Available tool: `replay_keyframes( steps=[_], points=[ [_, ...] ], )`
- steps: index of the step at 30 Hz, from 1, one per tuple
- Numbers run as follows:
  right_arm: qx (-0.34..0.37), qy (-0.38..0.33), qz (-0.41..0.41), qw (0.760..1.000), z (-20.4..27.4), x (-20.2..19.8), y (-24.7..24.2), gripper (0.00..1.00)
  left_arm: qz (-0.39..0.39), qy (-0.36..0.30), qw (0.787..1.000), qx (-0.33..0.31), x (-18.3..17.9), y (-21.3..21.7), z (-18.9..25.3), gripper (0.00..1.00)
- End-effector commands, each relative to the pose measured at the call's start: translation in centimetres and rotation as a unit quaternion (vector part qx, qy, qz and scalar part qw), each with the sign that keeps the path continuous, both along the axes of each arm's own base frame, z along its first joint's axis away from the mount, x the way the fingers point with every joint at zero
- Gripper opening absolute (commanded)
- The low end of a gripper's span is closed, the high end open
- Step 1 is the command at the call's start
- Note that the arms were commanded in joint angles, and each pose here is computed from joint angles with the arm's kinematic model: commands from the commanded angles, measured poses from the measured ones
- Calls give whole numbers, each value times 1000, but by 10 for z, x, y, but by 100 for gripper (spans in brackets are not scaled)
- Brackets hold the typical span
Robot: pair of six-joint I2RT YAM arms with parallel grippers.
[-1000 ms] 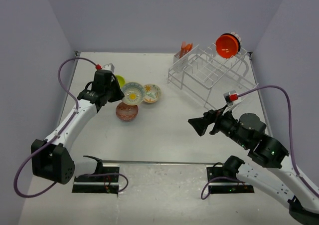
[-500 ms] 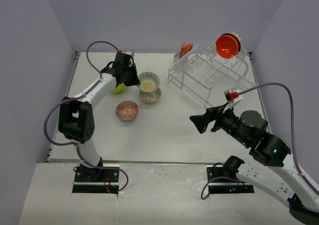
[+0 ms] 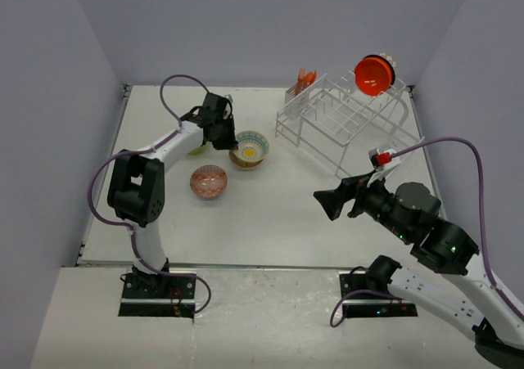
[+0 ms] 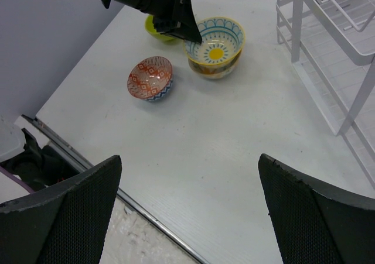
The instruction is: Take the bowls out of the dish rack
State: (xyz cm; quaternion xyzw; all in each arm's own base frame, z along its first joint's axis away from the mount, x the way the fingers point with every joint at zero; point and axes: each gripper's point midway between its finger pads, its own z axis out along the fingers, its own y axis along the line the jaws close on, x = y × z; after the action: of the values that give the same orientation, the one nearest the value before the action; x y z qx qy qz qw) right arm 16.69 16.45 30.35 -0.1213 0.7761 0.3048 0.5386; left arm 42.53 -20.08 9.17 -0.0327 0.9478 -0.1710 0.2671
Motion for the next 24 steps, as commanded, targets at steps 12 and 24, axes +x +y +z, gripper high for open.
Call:
replay_keyframes(
  steps=[12,24],
  points=[
    [-3,-11,-2,1000,5,0,-3,99,-11,-26,1000,-3,8,-5,7,6],
    [-4,-4,11,1000,2,-2,2,99,0,-23,1000,9,6,0,3,14]
  ],
)
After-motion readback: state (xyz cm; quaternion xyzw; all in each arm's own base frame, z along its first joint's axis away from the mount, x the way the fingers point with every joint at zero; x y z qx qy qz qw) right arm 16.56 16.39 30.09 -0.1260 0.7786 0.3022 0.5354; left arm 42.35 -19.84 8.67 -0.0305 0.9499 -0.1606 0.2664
